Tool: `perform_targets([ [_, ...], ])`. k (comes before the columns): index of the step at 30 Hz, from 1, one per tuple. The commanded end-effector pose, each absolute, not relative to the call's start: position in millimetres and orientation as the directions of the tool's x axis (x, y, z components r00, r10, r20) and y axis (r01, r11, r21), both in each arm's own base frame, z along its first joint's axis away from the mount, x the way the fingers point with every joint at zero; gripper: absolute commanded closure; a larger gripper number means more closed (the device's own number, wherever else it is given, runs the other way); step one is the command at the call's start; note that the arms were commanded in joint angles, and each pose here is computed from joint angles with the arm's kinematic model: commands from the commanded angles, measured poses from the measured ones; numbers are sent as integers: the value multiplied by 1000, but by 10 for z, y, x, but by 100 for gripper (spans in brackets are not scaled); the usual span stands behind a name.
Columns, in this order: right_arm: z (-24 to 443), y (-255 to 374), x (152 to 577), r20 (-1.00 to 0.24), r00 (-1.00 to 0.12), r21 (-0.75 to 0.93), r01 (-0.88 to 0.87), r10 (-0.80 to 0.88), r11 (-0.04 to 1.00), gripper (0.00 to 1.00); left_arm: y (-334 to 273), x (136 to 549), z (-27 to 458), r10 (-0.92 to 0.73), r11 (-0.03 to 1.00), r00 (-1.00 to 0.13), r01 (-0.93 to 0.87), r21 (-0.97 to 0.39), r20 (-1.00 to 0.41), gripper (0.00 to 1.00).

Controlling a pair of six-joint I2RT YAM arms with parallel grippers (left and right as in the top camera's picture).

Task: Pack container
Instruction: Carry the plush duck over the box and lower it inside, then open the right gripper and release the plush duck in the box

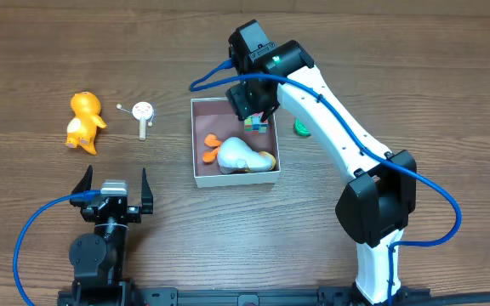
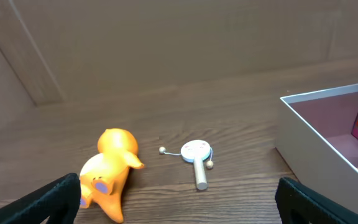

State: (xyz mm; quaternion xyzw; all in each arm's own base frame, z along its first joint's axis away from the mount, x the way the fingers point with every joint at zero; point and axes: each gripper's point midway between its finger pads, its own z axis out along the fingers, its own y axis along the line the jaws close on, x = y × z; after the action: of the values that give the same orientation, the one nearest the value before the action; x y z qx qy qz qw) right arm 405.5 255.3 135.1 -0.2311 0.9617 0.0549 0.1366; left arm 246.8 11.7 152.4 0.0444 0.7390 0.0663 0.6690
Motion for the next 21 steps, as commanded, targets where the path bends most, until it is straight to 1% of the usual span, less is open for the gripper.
perform_targets([
  [1, 1460, 2646, 4022, -307, -862, 106, -453, -404, 885, 88, 105, 2470, 1510, 171, 985, -103, -11, 173, -980, 0],
  [2, 1442, 2644, 4014, -303, -863, 107, -452, -404, 885, 96, 104, 2470, 1510, 171, 985, -102, -11, 173, -980, 0],
  [6, 1318, 2753, 3830, -254, -861, 197, -492, -440, 848, 96, 104, 2470, 1510, 171, 985, -102, -11, 173, -980, 0],
  [10, 1037, 2672, 3673, -185, -852, 191, -521, -490, 832, 96, 104, 2470, 1510, 171, 985, -102, -11, 173, -980, 0],
  [13, 1031, 2696, 3685, -195, -848, 190, -525, -493, 829, 96, 104, 2470, 1510, 171, 985, -102, -11, 173, -980, 0],
  [15, 1016, 2771, 3677, -213, -819, 205, -571, -534, 795, 96, 104, 2470, 1510, 171, 985, -102, -11, 173, -980, 0],
  [21, 710, 2809, 3650, -152, -821, 207, -571, -550, 794, 96, 104, 2470, 1510, 171, 985, -102, -11, 173, -980, 0],
])
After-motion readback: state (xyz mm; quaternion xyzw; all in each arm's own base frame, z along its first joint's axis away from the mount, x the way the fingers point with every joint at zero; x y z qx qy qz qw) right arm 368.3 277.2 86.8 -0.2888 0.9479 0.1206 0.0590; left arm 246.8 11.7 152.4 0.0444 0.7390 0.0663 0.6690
